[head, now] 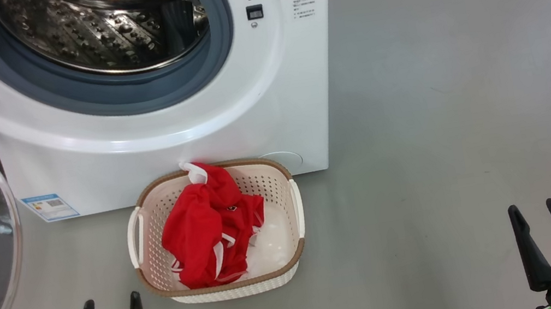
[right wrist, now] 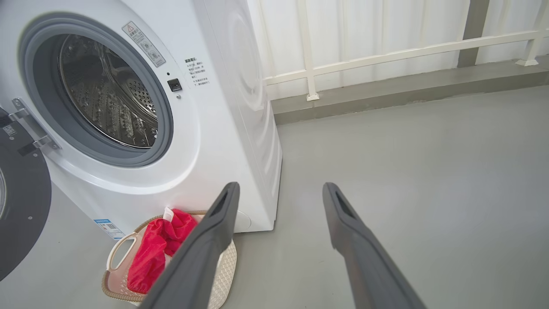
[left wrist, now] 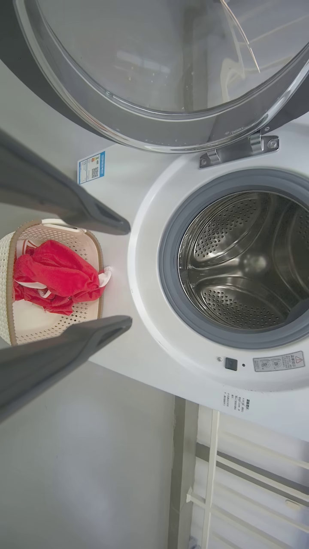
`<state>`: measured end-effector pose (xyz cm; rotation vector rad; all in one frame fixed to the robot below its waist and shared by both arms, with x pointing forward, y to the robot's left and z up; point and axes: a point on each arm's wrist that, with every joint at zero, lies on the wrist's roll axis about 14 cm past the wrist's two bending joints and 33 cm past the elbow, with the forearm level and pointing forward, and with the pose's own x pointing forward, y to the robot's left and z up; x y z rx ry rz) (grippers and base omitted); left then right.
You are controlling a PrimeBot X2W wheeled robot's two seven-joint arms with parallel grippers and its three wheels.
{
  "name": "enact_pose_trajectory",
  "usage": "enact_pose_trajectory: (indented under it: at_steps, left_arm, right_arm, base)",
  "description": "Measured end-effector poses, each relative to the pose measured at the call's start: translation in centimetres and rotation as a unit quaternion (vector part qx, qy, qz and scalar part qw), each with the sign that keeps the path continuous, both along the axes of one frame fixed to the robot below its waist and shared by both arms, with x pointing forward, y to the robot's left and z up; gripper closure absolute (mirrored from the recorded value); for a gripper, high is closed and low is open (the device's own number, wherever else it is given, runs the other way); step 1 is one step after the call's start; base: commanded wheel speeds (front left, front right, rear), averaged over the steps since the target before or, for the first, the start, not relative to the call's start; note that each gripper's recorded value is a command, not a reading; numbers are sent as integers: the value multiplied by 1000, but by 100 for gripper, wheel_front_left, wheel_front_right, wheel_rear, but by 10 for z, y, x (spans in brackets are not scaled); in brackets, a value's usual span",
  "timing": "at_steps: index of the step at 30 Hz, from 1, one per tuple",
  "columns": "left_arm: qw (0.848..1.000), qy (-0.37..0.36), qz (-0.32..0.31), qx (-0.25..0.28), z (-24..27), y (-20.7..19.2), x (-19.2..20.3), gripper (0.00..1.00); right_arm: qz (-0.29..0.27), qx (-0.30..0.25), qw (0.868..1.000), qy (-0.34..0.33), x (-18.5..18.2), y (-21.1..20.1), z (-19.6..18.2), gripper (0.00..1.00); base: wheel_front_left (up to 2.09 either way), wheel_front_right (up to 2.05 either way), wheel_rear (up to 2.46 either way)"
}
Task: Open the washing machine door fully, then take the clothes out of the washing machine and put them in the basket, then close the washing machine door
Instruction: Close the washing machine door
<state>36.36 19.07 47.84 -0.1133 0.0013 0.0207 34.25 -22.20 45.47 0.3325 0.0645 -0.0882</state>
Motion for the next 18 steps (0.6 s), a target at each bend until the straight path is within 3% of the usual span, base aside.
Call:
enact_pose_trajectory:
  at_steps: [9, 18]
  left_arm:
    - [1000, 3, 28, -12, -1, 14, -11, 0]
    - [996, 2, 88, -27, 1, 40, -38, 0]
  right_arm:
    - [42, 0, 999, 0, 9, 23, -1, 0]
    - [124, -7, 992, -2, 28, 67, 0, 0]
  base:
    - [0, 0, 0]
    - [0, 0, 0]
